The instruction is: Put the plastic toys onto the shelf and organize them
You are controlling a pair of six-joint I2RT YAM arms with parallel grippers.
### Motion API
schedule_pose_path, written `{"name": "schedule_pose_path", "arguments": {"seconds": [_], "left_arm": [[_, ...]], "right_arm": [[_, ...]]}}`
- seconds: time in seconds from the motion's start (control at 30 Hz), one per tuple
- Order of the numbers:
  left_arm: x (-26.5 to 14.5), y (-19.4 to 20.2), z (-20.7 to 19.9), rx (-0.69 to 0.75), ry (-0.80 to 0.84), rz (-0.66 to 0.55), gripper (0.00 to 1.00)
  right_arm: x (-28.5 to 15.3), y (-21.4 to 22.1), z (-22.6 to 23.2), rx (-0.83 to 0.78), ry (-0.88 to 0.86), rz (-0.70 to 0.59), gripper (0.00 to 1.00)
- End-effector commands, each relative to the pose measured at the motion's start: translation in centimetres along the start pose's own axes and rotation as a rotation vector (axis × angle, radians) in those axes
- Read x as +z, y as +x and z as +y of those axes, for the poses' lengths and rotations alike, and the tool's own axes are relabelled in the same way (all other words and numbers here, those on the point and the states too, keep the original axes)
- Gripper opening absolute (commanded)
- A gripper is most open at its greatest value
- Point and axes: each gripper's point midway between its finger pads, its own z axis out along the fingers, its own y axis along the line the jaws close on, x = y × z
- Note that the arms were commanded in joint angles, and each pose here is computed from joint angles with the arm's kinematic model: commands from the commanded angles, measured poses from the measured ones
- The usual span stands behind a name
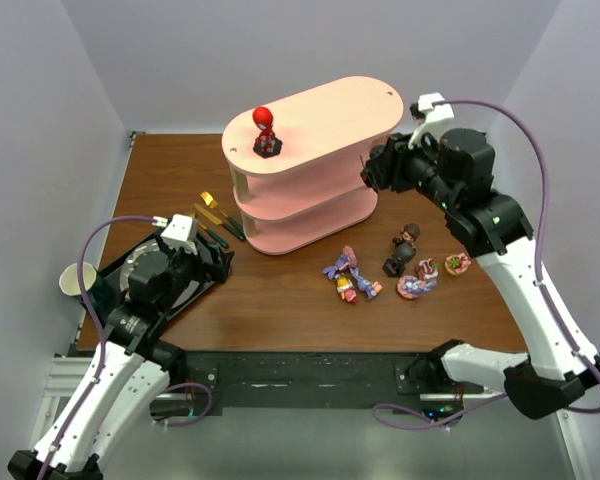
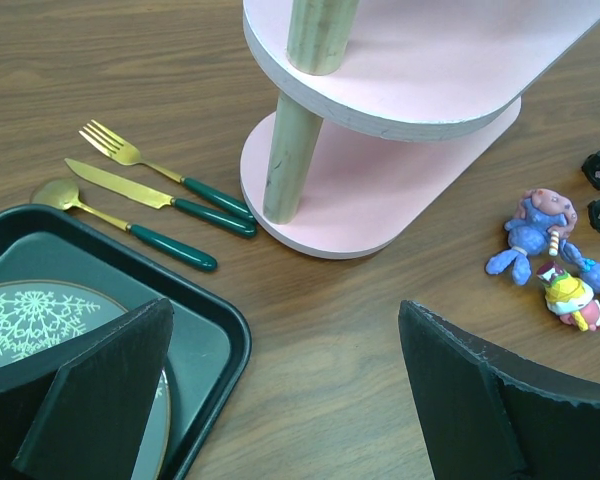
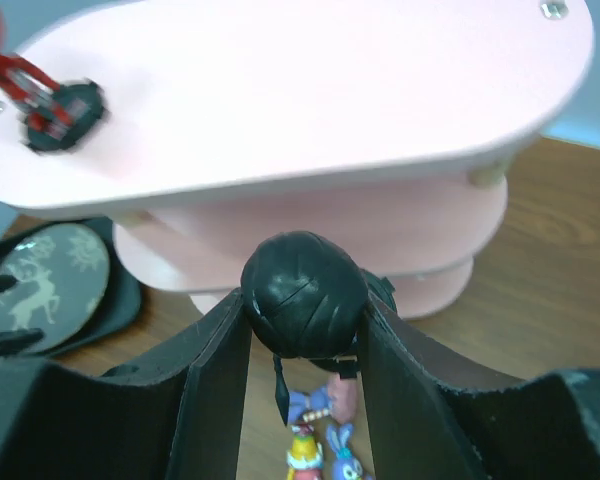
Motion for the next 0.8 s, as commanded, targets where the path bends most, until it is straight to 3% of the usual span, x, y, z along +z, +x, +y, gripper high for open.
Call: {"name": "schedule_pose_path", "arguments": {"seconds": [0.0,0.13,0.37,0.77], "left_arm": [[0.1,-1.9,-0.5,0.023,0.021,-0.062,1.0],[0.1,-2.0,-0.5,0.022,0.023,-0.063,1.0],[0.2,-1.7,-0.9,0.022,0.045,-0.054,1.0],[0.2,-1.8,-0.9,0.022,0.048,-0.053,1.0]], "right_arm": [[-0.1,-2.5,2.0,-0.007,-0.029,0.022,0.09],[0.8,-4.7,3.3,0.022,-0.053,-0.002,0.04],[2.3,-8.1,6.3,0.033,-0.115,-0.043,0.06],[5.0,-9.8,8.5,0.009,-0.037,-0.098,0.07]]}}
